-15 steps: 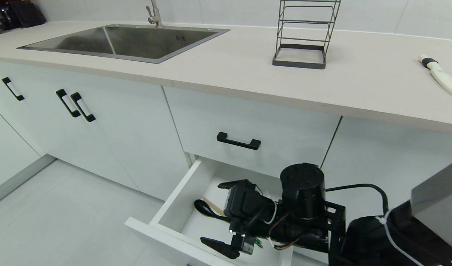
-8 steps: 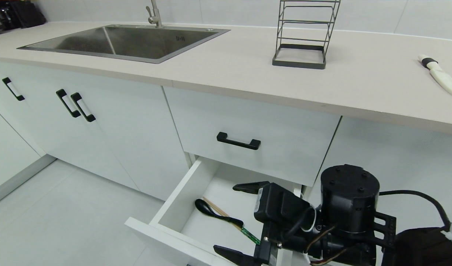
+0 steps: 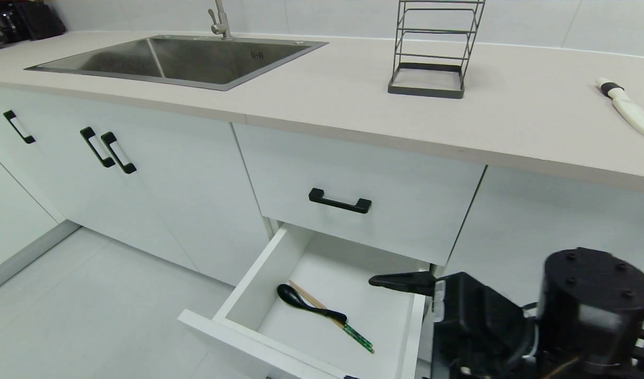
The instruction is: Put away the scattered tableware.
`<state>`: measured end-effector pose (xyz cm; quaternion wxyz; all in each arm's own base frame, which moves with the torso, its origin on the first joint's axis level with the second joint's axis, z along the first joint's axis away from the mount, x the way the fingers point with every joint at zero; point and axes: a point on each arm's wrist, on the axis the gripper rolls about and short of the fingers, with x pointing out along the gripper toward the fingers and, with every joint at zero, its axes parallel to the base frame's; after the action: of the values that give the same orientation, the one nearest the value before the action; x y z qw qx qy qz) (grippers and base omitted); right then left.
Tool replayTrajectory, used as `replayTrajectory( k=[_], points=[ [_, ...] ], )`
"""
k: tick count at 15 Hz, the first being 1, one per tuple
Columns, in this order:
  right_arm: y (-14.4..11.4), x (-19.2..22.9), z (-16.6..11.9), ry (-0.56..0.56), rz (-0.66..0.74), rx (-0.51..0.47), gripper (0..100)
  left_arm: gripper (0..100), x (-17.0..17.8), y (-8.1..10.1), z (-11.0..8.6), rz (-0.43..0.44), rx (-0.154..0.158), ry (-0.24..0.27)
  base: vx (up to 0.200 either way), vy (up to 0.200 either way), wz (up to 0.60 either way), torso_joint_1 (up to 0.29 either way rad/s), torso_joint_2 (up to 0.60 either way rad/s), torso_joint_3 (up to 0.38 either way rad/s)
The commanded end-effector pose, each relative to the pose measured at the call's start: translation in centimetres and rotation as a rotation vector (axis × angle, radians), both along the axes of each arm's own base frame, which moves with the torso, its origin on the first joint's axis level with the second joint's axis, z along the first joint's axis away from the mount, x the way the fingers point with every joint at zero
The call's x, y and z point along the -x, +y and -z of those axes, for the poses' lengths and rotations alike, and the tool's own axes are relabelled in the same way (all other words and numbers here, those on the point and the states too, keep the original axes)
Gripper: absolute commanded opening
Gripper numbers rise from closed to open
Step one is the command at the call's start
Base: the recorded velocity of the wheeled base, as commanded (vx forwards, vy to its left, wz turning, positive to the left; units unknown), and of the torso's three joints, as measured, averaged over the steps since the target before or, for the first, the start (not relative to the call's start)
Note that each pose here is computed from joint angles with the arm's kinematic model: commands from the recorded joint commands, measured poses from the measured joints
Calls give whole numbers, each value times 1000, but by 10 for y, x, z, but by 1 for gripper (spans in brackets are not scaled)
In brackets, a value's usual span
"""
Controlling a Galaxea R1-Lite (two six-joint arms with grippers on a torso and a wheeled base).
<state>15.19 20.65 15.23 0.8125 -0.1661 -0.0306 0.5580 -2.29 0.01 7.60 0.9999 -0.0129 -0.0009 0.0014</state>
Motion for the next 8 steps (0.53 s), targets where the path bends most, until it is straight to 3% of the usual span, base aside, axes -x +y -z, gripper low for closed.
replayTrajectory(
  k=[1,4,5,8],
  points=[
    [-56,17,-26,-36,115,-89,100,100,0,0,0,0,0,0,0,0,0,0,0,0],
    [-92,31,-19,-12,201,-84,100,100,0,0,0,0,0,0,0,0,0,0,0,0],
    [-104,38,-17,-16,239,-86,100,100,0,0,0,3,-13,2,0,0,0,0,0,0],
    [-142,59,-18,-77,374,-140,100,100,0,0,0,0,0,0,0,0,0,0,0,0]
  ],
)
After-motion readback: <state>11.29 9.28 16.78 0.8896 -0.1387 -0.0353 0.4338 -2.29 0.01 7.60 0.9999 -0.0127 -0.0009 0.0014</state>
